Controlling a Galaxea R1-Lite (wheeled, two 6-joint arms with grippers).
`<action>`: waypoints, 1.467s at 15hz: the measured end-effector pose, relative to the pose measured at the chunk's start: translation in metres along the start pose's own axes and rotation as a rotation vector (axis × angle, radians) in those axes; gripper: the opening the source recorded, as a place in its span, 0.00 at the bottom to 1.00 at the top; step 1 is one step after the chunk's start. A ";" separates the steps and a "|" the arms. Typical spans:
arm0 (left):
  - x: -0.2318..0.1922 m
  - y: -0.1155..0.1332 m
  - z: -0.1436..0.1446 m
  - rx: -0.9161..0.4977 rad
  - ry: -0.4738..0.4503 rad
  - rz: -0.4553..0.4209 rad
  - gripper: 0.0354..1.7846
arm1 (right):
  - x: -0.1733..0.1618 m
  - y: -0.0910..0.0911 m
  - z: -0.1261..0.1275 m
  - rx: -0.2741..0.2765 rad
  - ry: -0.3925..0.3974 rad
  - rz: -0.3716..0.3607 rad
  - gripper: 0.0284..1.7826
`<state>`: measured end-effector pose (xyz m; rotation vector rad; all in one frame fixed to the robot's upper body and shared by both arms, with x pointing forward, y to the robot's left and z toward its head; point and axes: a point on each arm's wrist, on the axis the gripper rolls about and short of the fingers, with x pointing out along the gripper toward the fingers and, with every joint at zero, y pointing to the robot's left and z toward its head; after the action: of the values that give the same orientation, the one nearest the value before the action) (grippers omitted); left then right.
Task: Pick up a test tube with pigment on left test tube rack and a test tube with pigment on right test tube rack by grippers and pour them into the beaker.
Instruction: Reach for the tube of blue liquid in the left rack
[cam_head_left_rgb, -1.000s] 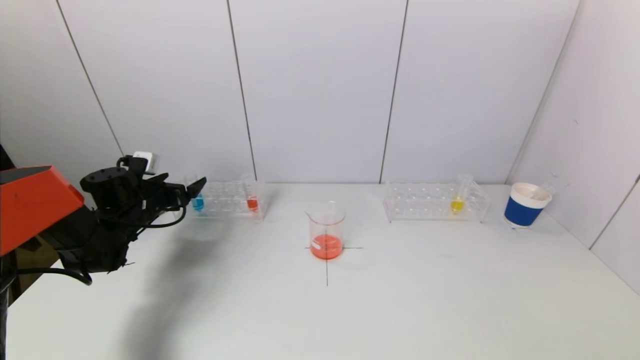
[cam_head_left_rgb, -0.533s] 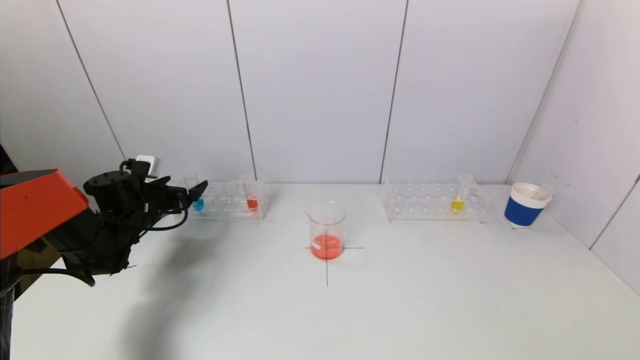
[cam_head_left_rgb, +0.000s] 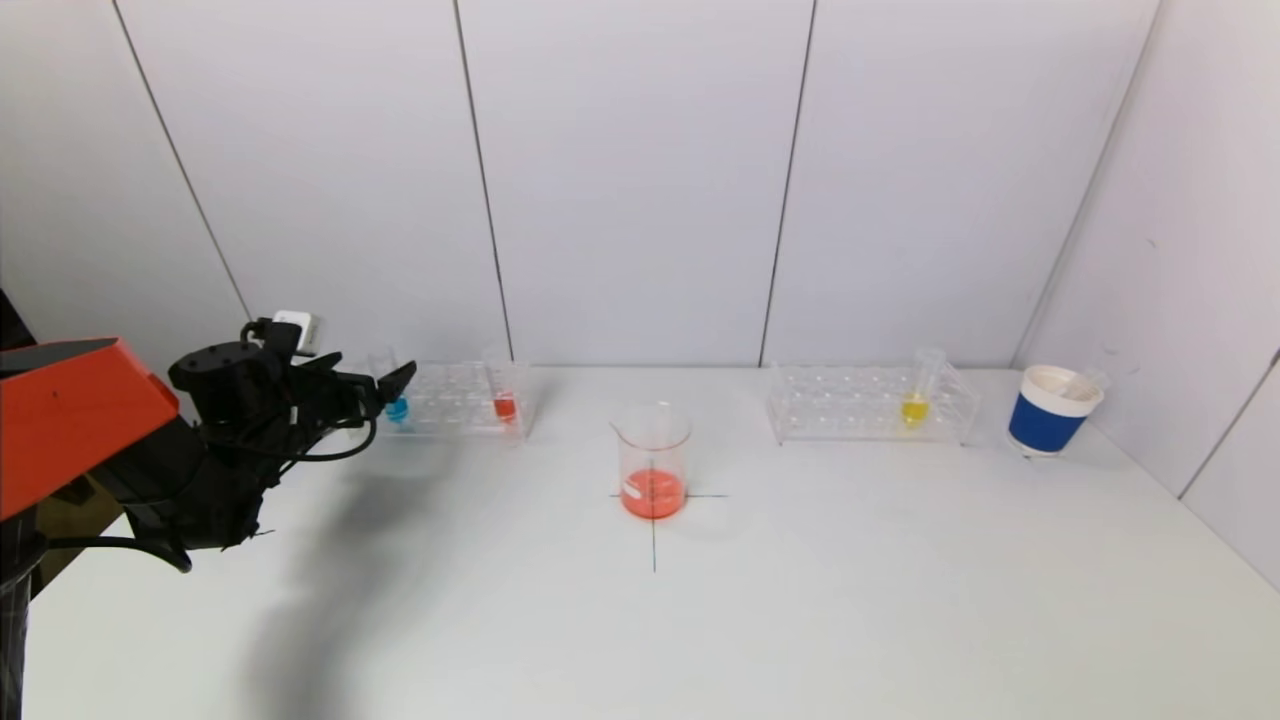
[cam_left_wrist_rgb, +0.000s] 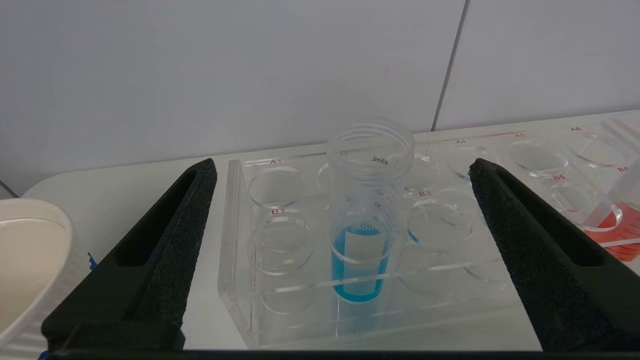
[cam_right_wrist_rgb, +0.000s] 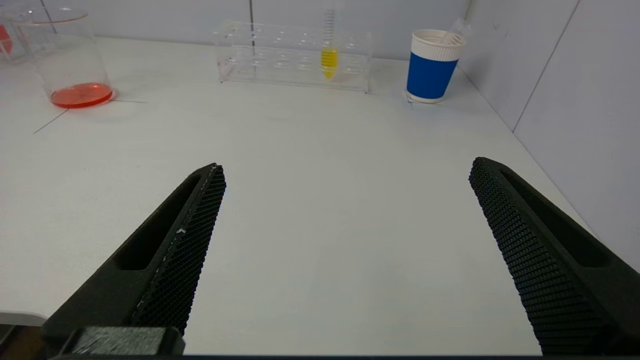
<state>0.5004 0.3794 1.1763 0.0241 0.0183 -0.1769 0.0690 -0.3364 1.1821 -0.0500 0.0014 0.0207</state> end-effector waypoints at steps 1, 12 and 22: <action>0.001 0.001 0.001 0.002 -0.005 0.001 0.99 | 0.000 0.000 0.000 0.000 0.000 0.000 1.00; 0.006 -0.011 -0.001 0.002 -0.004 -0.027 0.99 | 0.000 0.000 0.000 0.000 0.000 0.000 1.00; 0.009 -0.017 -0.005 -0.001 0.005 -0.038 0.99 | 0.000 0.000 0.000 0.000 0.000 0.000 1.00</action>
<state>0.5059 0.3612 1.1708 0.0235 0.0237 -0.2148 0.0690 -0.3364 1.1821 -0.0496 0.0014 0.0207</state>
